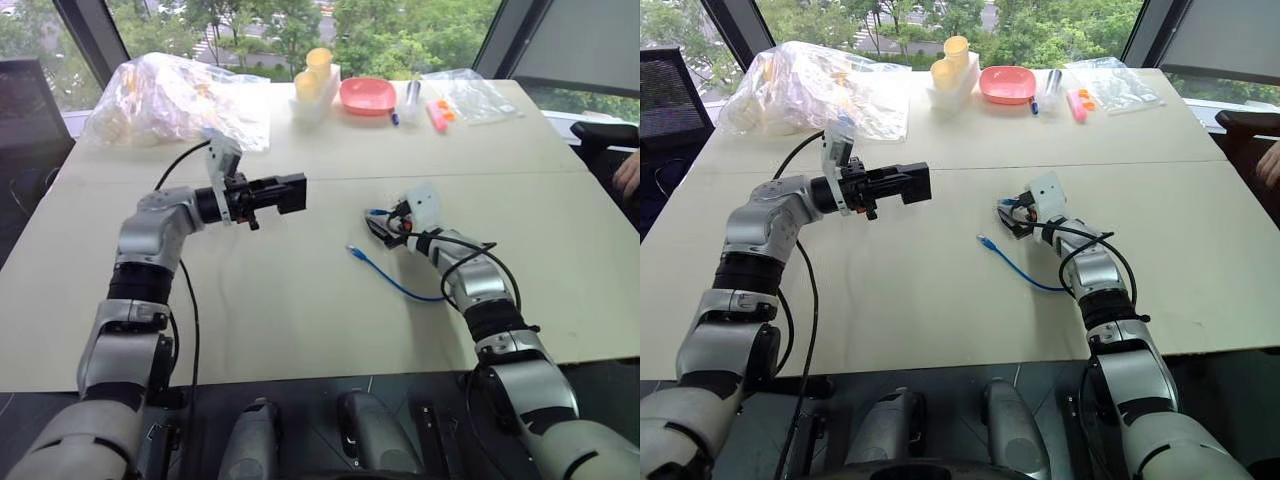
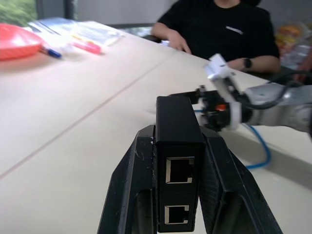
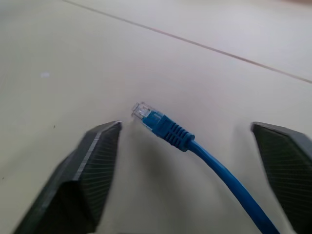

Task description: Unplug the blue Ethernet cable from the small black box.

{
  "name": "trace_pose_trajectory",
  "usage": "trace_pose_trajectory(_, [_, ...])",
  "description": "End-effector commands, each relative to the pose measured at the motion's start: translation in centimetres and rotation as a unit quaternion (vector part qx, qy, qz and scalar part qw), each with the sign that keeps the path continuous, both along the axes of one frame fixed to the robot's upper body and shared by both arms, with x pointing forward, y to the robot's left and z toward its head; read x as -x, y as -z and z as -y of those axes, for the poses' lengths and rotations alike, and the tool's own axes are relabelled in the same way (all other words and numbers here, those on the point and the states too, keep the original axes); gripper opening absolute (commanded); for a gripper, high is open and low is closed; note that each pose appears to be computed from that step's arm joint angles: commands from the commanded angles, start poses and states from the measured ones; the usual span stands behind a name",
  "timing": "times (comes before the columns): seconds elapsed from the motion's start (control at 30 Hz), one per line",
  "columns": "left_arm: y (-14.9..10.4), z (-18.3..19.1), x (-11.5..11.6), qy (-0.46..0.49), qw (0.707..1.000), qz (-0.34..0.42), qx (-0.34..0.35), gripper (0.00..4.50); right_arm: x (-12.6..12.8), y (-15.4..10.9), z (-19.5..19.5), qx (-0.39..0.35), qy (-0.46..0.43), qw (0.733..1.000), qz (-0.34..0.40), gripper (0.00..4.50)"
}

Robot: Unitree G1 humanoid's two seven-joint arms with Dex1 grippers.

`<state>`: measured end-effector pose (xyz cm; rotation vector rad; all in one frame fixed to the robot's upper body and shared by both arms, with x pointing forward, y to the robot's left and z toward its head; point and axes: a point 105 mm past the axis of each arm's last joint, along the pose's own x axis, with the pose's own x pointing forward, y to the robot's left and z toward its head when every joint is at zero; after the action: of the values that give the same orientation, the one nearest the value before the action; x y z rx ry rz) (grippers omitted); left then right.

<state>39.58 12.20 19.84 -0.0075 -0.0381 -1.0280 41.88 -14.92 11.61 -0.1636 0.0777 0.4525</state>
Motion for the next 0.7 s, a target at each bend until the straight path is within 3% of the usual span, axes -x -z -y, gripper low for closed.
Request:
trace_pose_trajectory(0.03, [1.4, -1.2, -1.7, -0.114, 0.993, 0.037, 0.004, 0.5, 2.6, -5.0, -1.8, -0.096, -0.043, 0.992, 0.074, 4.46])
trace_pose_trajectory(0.27, [5.8, -0.5, -2.7, -0.2, 0.979, 0.017, 0.027, 0.5, 5.7, -6.4, -3.5, -0.147, -0.059, 0.985, 0.075, 4.46])
trace_pose_trajectory(0.33, [6.4, 0.1, -2.5, -0.192, 0.981, 0.012, 0.033, 1.52, 5.7, -6.7, -3.6, -0.152, -0.053, 0.984, 0.075, 4.5])
trace_pose_trajectory(0.4, [6.6, 0.6, -2.4, -0.187, 0.982, 0.012, 0.033, 2.19, 5.7, -6.7, -3.7, -0.152, -0.051, 0.984, 0.075, 4.5])
trace_pose_trajectory(0.57, [6.6, 0.5, -2.1, -0.202, 0.979, 0.021, 0.03, 4.36, 5.8, -6.6, -3.6, -0.148, -0.048, 0.985, 0.074, 4.5])
trace_pose_trajectory(0.7, [4.9, -1.1, -1.9, -0.235, 0.97, 0.041, 0.037, 4.44, 6.1, -6.4, -3.5, -0.137, -0.05, 0.987, 0.073, 4.5])
